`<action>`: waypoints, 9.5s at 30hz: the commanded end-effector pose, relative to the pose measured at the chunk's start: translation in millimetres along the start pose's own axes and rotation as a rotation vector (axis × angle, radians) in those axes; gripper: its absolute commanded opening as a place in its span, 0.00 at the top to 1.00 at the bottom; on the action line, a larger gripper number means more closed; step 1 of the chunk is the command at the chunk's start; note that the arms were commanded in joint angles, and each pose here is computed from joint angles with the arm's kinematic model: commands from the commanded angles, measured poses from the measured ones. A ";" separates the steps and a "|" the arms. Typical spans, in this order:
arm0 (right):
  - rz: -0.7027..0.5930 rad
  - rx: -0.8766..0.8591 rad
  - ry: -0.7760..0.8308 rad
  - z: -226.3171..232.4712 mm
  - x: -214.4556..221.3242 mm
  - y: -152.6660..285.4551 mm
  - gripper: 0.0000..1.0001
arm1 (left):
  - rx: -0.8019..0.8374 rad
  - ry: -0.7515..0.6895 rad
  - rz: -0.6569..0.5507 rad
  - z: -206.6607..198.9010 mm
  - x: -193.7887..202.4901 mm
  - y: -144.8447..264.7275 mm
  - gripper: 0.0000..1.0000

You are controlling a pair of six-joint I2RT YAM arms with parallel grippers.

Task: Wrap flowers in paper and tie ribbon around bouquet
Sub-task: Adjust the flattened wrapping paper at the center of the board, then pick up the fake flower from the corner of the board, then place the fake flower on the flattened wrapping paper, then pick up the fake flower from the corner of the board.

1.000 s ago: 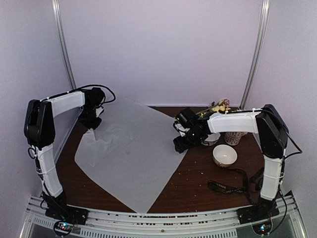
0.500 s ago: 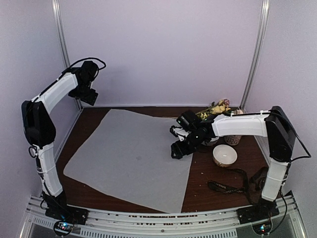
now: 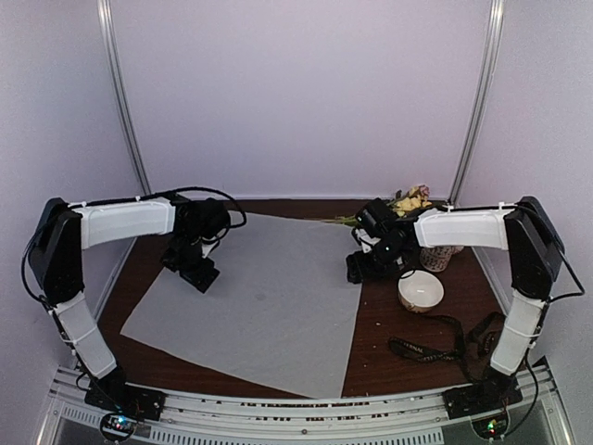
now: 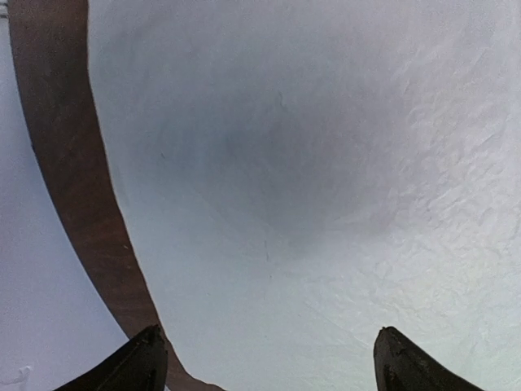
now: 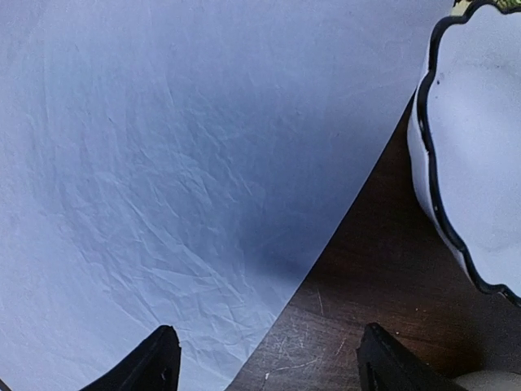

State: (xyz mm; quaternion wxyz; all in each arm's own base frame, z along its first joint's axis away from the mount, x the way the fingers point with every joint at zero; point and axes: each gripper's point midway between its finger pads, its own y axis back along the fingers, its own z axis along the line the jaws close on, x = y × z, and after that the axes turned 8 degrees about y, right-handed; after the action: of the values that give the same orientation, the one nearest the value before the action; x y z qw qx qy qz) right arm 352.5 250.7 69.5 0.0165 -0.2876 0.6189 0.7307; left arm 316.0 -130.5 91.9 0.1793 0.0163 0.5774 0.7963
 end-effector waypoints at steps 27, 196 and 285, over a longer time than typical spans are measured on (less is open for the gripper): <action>-0.054 -0.470 -0.403 81.4 34.2 -4.2 0.66 | 0.017 0.058 0.148 -14.3 53.9 -70.5 0.08; -0.717 -0.899 0.362 187.8 -253.5 213.0 1.00 | 0.309 0.337 -0.399 110.2 -86.2 82.3 0.07; -0.209 0.342 -0.691 -410.7 -99.5 9.8 1.00 | 0.246 0.275 -0.219 100.5 -79.8 26.6 0.08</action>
State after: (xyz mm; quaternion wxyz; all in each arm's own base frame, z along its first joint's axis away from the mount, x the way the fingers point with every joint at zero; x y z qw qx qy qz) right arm 590.6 -88.5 77.4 0.3472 -0.0501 0.6666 0.6577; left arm 402.4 -69.8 158.5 0.1723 -0.1341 0.6920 0.6881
